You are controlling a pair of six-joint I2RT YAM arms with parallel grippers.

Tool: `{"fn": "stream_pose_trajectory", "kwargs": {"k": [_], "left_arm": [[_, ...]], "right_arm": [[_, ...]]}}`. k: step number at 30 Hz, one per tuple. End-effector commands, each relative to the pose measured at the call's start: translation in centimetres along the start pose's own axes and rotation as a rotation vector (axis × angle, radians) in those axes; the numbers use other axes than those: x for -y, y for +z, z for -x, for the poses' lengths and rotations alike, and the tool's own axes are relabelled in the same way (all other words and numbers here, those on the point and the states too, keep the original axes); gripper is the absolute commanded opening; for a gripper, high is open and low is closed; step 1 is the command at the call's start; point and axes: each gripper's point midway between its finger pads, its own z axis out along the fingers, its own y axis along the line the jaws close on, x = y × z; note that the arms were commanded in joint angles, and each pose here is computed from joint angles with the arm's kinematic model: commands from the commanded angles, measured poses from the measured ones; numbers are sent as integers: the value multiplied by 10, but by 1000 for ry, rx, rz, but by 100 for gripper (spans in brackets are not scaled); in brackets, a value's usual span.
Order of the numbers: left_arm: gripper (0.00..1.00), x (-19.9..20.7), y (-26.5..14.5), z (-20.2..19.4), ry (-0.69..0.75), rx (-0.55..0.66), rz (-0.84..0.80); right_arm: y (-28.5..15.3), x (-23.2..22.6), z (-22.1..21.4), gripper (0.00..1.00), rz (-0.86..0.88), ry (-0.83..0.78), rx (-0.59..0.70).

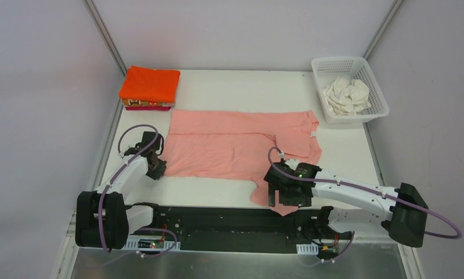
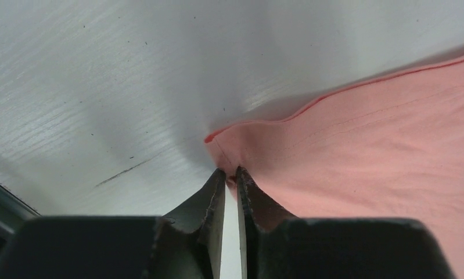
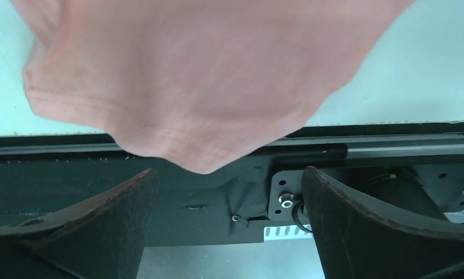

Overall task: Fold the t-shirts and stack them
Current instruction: Grab the side of the flattened tshirt closest away from the robot with both arms

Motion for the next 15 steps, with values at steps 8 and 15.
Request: {"fn": "stream_pose_trajectory", "kwargs": {"k": [8,15], "left_arm": [[0,1,4,8,46,34,-1],[0,5,-5,10,52,54,-66]], "right_arm": [[9,-26,-13,89,59,2,-12],[20,-10,-27,74,-15,19,-59]]}}
